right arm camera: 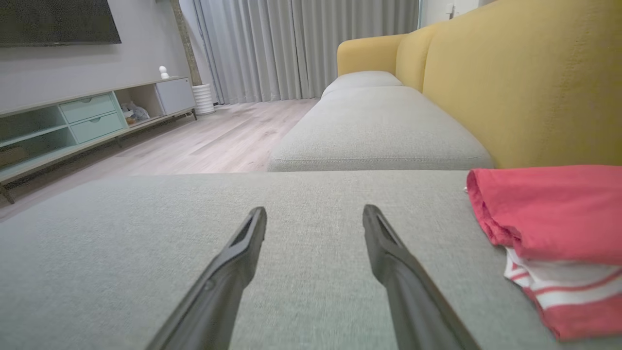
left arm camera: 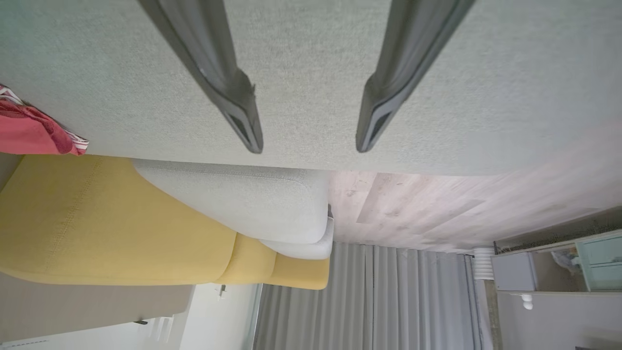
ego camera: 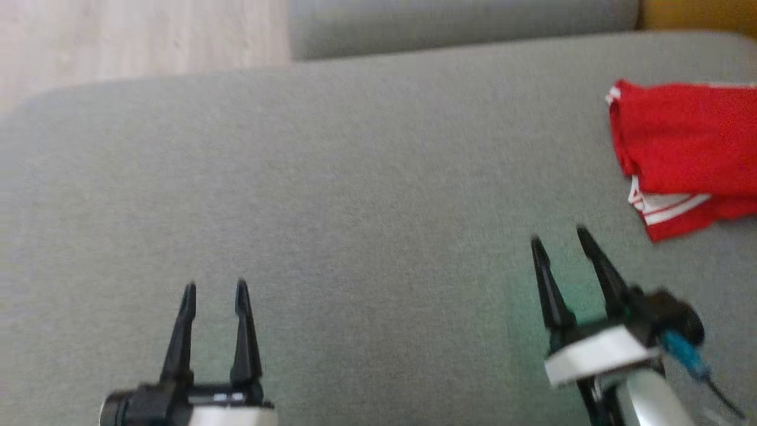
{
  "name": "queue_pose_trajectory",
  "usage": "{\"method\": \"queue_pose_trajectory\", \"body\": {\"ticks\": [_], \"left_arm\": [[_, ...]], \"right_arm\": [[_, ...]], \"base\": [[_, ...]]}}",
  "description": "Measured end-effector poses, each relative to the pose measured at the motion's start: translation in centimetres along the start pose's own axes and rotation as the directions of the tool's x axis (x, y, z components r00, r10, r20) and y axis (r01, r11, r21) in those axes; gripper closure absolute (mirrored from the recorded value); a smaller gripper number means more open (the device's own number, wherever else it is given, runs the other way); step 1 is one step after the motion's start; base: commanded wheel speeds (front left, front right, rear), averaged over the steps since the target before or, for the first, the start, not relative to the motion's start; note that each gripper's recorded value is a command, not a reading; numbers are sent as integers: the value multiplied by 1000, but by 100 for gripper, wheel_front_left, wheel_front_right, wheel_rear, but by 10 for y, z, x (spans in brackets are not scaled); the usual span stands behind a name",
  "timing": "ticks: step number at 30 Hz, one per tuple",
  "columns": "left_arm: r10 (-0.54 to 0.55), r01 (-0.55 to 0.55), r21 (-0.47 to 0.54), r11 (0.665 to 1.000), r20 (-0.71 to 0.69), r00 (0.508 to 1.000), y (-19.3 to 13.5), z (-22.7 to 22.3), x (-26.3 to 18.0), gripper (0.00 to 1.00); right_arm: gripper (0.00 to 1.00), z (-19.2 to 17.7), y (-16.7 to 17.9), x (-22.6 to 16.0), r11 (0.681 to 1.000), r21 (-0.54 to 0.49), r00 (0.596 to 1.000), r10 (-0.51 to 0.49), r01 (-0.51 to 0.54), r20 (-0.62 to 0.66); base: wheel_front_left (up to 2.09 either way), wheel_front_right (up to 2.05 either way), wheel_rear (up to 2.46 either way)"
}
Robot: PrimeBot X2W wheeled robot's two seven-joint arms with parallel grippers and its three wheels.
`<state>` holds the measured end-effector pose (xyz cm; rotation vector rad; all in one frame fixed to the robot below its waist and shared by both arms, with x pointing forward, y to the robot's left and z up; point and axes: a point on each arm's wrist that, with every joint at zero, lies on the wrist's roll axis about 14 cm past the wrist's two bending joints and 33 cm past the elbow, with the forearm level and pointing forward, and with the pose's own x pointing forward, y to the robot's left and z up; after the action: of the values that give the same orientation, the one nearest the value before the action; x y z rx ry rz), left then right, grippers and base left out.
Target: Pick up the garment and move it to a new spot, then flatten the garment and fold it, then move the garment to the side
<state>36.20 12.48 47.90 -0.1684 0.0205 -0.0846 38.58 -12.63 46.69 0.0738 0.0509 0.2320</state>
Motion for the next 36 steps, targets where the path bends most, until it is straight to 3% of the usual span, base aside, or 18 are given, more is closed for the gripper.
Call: {"method": "queue_pose_trajectory", "body": {"ticks": [8, 22, 23, 28, 36], "left_arm": [[59, -61, 46, 997, 51, 997, 19, 17, -47, 0], [62, -67, 67, 996, 69, 996, 22, 22, -56, 0], [62, -67, 80, 995, 68, 996, 23, 21, -56, 100], [75, -74, 68, 995, -10, 997, 26, -3, -63, 100], [92, -92, -17, 996, -41, 995, 29, -8, -64, 100]], "right_arm": [[0, 10, 18, -42, 1000, 19, 999, 11, -12, 42], [0, 17, 21, -55, 999, 36, 998, 3, -6, 68], [100, 17, 20, -56, 999, 40, 998, 1, -4, 67], [100, -11, 18, -66, 998, 62, 1000, -13, 14, -22], [100, -13, 14, -67, 988, 150, 999, -39, 43, -30]], "base": [[0, 0, 0], [0, 0, 0], [0, 0, 0], [0, 0, 0], [0, 0, 0]]}}
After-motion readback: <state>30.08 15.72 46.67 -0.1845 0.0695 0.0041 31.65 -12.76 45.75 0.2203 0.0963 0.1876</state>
